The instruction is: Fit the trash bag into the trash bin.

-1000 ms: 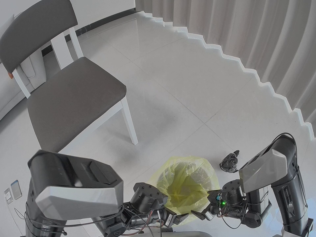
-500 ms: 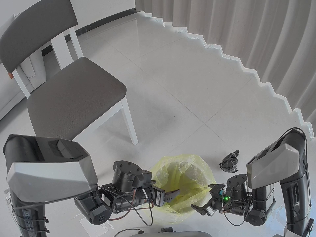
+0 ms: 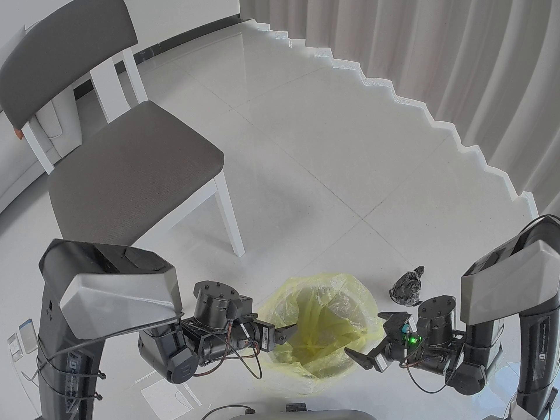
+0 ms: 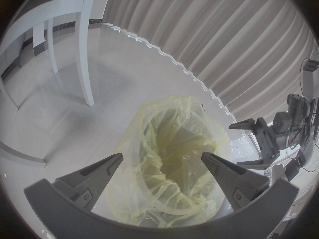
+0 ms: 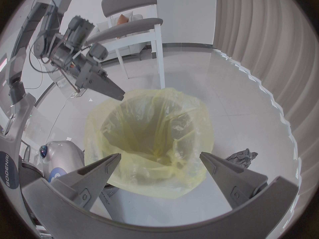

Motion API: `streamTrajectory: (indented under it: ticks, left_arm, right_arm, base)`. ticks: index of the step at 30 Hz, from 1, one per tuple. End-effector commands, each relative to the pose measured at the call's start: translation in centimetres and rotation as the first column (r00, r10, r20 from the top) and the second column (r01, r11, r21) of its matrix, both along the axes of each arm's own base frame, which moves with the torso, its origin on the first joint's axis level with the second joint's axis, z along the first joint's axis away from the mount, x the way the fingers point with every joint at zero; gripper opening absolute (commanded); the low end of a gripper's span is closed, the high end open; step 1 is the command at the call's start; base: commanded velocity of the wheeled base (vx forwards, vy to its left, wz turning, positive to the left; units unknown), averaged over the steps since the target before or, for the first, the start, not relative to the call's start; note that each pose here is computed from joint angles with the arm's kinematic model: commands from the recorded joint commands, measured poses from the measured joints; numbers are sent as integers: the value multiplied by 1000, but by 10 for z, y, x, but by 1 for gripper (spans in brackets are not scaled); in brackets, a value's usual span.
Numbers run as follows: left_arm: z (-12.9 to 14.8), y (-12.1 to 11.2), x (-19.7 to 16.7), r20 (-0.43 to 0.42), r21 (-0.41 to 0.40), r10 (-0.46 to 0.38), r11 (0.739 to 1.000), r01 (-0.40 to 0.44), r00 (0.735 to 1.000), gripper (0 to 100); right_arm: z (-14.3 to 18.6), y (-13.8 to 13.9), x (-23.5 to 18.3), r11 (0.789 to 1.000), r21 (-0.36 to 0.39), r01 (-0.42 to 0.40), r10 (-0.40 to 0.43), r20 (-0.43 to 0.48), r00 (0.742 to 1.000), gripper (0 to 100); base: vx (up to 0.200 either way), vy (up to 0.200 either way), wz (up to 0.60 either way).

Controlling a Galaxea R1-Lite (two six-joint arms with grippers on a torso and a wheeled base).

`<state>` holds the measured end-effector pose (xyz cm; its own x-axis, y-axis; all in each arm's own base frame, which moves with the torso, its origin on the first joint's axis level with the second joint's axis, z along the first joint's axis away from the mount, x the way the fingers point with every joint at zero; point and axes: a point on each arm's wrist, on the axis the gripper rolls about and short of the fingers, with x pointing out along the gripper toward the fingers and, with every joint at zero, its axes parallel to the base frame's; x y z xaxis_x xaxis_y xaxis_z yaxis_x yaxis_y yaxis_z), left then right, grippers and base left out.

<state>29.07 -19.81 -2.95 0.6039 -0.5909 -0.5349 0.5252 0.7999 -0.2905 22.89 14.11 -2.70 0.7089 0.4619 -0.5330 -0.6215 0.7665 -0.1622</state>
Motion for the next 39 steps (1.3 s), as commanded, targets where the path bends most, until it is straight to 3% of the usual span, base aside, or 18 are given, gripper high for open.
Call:
streamTrajectory:
  ticks: [1, 10, 15, 19, 28, 39]
  left_arm:
    - [-12, 1, 5, -18, 12, 7, 1000, -7, 1000, 100]
    - [-21, -3, 6, -28, 17, 2, 1000, -2, 1000, 100]
    - [-30, -1, 9, -25, 18, 12, 1000, -11, 1000, 100]
    - [-17, 13, 9, 18, -14, 44, 999, -43, 999, 100]
    - [14, 32, -4, 69, -67, 69, 996, -65, 995, 100]
    - [41, 50, -16, 145, -117, 108, 989, -91, 983, 100]
  right_arm:
    - [18, -7, 9, 998, 44, 37, -40, 73, 996, 100]
    - [40, -27, 40, 985, 114, 133, -150, 165, 975, 100]
    - [50, -25, 59, 971, 172, 163, -192, 166, 967, 100]
    - [54, -18, 76, 966, 198, 168, -203, 169, 965, 100]
    - [50, -7, 103, 969, 173, 176, -200, 130, 971, 100]
    - [17, -10, 143, 974, 120, 194, -197, 16, 980, 100]
  base:
    - [0, 0, 0]
    - [0, 0, 0]
    - [0, 0, 0]
    - [0, 0, 0]
    - [0, 0, 0]
    - [0, 0, 0]
